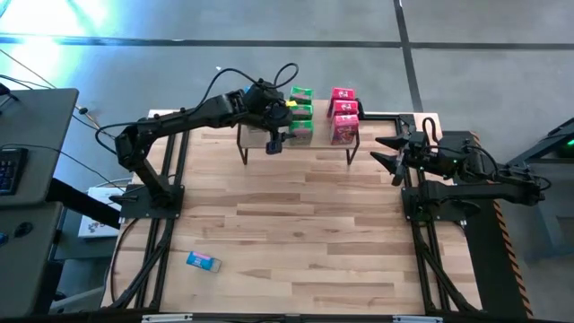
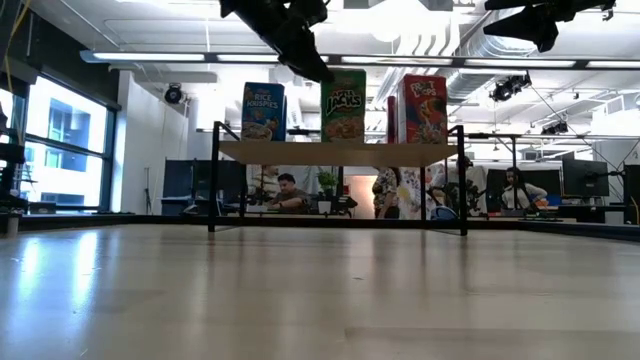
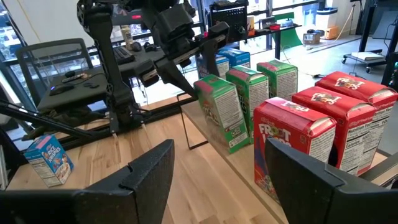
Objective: Stack cereal on shelf
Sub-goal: Put the green cereal box aligned with the other green cereal boxes on the shelf, then put the blue cereal box aligned with the other blue cereal boxes on the shelf
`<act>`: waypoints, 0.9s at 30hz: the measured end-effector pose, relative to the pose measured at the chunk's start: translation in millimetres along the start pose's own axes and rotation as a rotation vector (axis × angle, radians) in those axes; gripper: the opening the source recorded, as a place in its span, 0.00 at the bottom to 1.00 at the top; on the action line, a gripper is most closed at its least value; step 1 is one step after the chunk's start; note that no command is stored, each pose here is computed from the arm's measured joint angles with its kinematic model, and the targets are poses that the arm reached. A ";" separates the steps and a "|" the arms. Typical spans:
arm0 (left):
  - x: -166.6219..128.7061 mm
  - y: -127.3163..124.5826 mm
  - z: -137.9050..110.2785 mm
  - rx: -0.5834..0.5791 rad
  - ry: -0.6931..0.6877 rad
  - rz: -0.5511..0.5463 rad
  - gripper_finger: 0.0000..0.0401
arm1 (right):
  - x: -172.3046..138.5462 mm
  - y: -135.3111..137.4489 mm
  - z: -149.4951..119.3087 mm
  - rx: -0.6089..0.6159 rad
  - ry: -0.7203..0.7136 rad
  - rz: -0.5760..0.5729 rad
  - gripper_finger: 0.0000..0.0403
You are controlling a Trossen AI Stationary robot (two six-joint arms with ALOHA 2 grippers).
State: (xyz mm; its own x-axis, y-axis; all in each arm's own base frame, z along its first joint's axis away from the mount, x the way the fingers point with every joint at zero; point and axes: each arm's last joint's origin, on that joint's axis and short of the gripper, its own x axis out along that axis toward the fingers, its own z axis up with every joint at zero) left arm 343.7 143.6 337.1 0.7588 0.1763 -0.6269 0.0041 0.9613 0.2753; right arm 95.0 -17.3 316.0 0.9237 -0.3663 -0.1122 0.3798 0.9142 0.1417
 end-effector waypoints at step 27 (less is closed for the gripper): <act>-17.5 5.9 9.4 -0.037 0.073 0.089 0.64 | 0.0 0.0 0.0 0.000 0.000 0.000 0.60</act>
State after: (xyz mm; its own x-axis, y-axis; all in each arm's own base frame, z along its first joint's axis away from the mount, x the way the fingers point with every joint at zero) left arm 336.6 144.2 356.6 0.7060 0.2749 -0.6527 -0.0860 0.9481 0.3062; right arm 95.0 -17.3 316.0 0.9237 -0.3663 -0.1122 0.3798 0.9142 0.1417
